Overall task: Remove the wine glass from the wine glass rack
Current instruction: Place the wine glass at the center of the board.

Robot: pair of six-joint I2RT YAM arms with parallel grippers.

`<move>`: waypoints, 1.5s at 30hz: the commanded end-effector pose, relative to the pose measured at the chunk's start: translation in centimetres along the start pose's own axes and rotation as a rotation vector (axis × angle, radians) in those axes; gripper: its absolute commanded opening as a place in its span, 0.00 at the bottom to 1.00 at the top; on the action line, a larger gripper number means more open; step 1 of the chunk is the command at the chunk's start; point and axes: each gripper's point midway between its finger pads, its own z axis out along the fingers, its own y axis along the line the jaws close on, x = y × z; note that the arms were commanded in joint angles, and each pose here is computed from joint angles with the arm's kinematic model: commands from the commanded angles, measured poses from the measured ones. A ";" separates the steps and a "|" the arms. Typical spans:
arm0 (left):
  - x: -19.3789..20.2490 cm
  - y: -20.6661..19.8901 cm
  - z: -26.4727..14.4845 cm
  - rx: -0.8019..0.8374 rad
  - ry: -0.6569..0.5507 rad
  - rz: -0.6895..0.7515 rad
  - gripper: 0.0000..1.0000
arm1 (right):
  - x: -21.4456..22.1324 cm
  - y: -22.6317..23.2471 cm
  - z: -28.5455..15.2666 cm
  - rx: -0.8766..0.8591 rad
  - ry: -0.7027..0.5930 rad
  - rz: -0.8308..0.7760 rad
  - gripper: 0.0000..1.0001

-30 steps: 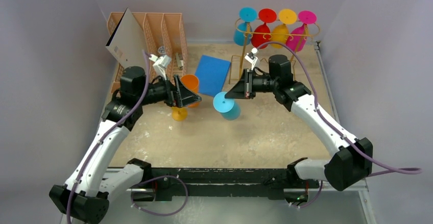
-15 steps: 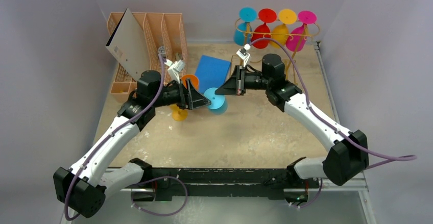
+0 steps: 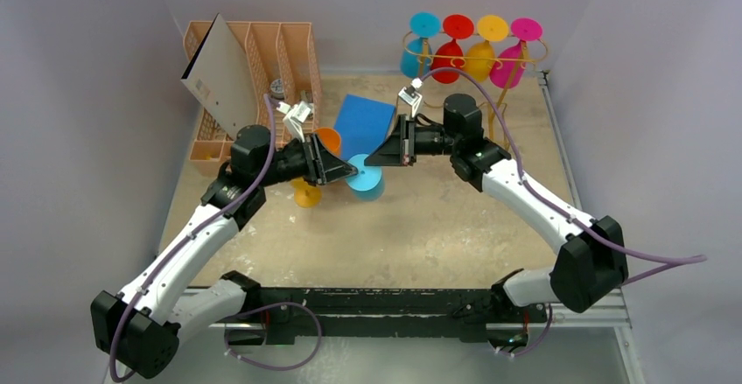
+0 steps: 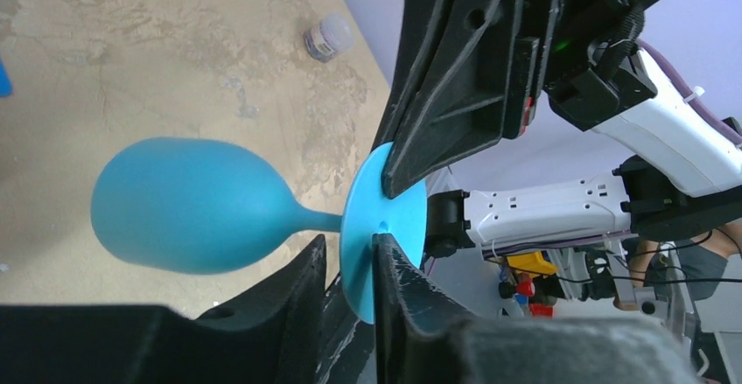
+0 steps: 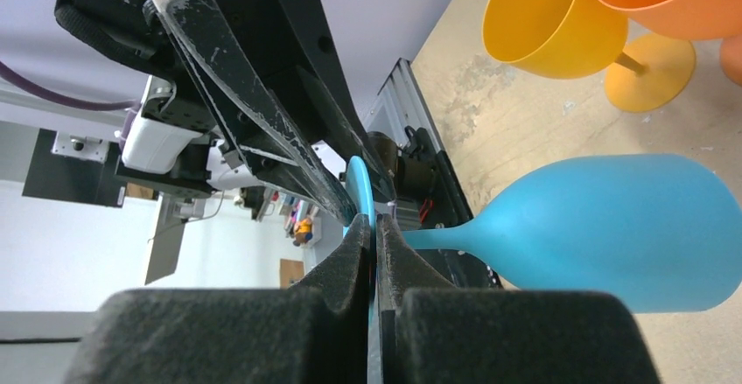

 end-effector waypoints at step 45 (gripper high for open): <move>-2.1 -5.1 -0.9 0.212 -0.088 0.097 0.00 | -0.3 0.3 -2.8 0.180 -0.140 -0.113 0.62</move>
